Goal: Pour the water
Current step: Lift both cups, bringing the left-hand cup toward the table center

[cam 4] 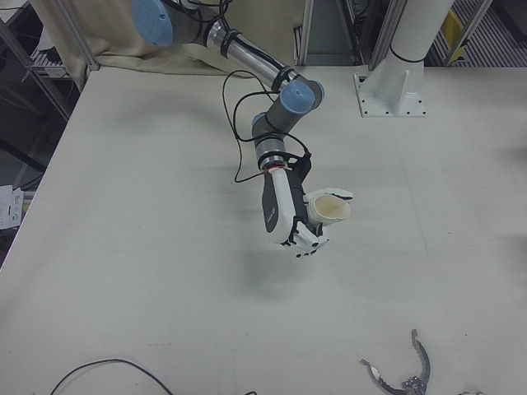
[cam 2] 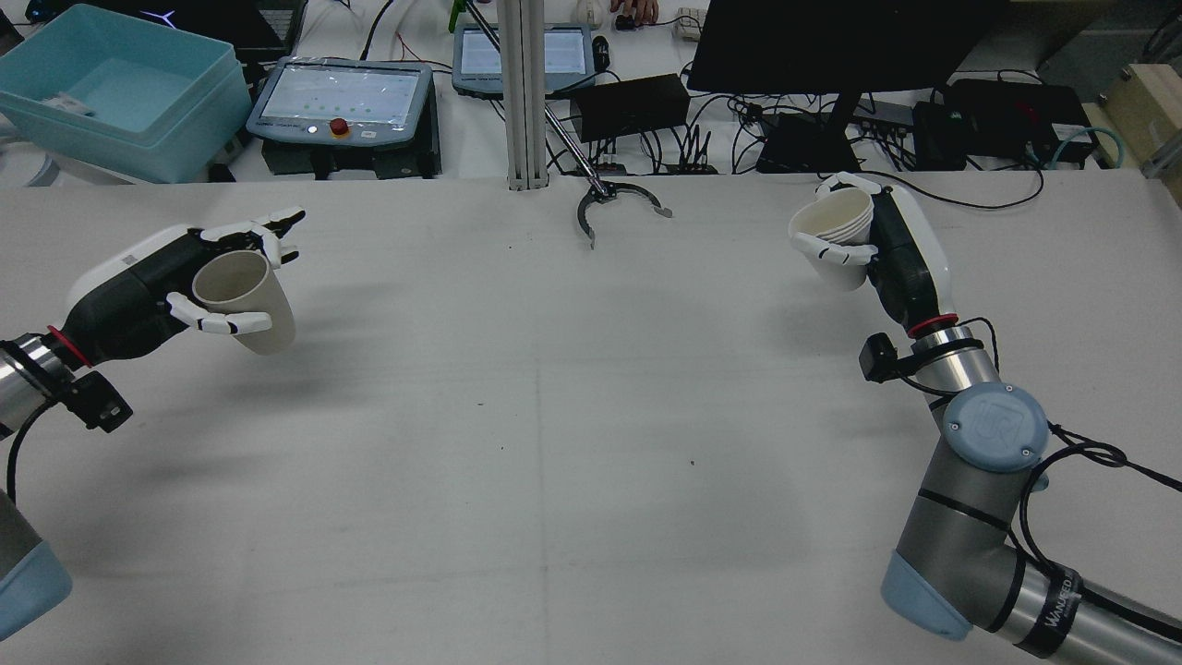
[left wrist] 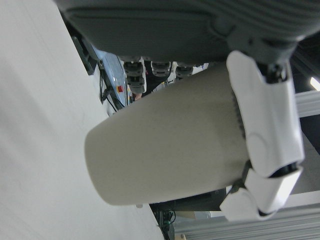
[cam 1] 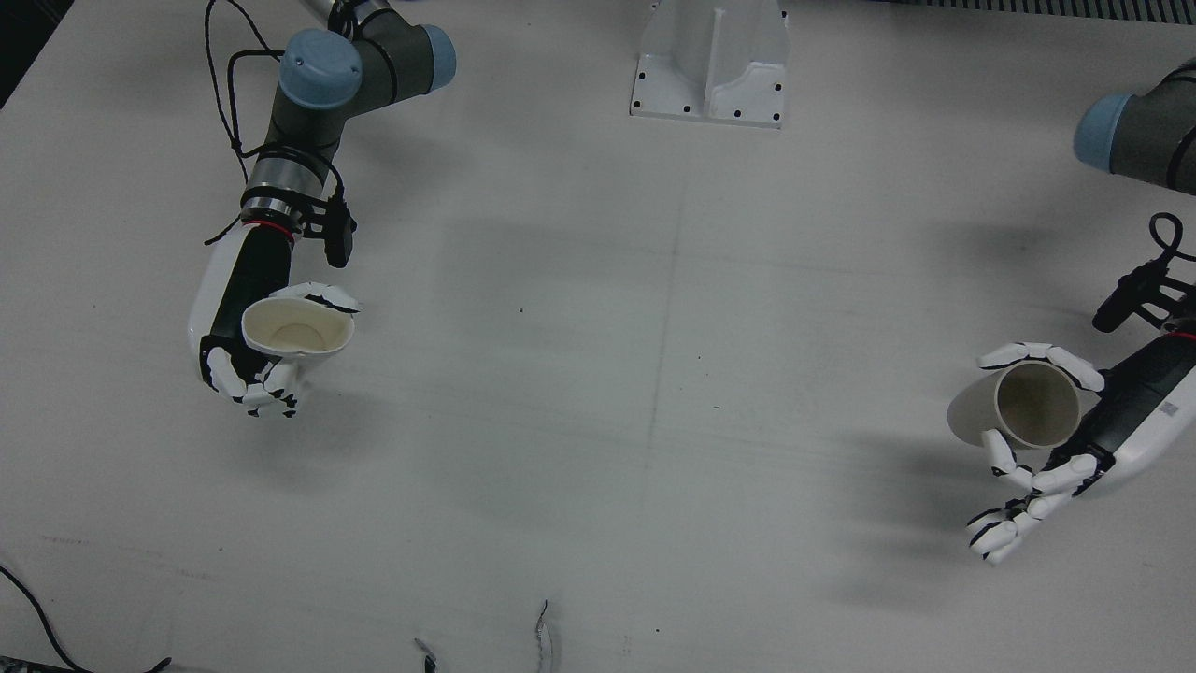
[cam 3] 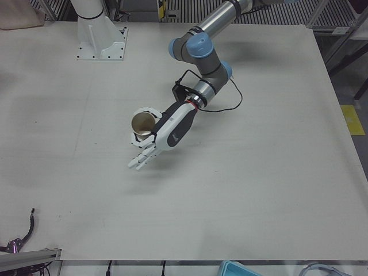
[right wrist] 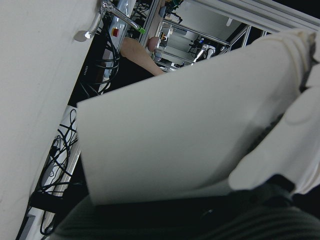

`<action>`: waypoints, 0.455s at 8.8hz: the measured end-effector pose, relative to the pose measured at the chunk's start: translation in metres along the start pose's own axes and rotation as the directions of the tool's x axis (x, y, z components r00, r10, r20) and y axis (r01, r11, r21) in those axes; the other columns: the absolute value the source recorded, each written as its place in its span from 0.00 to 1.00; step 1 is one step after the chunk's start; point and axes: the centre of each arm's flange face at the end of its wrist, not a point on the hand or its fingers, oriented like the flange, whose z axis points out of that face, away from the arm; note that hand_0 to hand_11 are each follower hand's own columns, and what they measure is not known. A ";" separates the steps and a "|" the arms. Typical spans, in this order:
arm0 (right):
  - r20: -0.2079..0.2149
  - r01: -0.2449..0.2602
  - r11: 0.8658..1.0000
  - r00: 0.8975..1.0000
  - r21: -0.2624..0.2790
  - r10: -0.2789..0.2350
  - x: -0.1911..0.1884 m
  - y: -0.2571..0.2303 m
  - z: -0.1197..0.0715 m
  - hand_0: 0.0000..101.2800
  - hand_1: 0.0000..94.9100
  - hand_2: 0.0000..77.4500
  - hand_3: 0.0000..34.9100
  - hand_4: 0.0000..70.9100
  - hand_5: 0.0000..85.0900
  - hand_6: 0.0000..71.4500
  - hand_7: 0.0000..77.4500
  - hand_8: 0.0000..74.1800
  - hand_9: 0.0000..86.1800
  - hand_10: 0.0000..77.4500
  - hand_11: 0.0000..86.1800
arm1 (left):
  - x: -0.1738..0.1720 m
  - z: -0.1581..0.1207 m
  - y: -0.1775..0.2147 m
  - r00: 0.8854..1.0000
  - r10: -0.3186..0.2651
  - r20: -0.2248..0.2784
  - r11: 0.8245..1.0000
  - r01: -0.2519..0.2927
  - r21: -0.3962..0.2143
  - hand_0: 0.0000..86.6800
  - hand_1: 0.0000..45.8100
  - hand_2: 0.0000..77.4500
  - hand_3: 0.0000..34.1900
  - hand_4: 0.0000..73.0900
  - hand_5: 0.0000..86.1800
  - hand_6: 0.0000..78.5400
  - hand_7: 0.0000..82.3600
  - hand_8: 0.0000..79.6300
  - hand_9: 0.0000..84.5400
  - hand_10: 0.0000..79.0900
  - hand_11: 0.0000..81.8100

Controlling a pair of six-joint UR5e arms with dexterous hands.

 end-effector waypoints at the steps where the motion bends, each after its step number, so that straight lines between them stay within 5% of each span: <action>1: 0.017 0.010 1.000 1.000 -0.018 -0.009 -0.018 0.005 0.009 0.50 0.01 0.30 0.00 0.32 0.82 0.86 0.89 0.79 0.78 0.55 0.71 | -0.020 0.031 0.032 0.999 -0.007 0.038 0.999 0.008 -0.032 0.60 0.37 0.44 0.00 0.37 0.66 0.07 0.12 0.03 0.06 0.09 0.17; 4: 0.055 0.026 0.999 0.998 -0.043 -0.023 -0.048 0.015 0.022 0.50 0.01 0.31 0.00 0.32 0.81 0.86 0.90 0.78 0.79 0.54 0.70 | -0.066 0.081 0.102 0.994 0.003 0.108 0.995 0.008 -0.102 0.59 0.37 0.44 0.00 0.37 0.66 0.07 0.12 0.03 0.06 0.09 0.17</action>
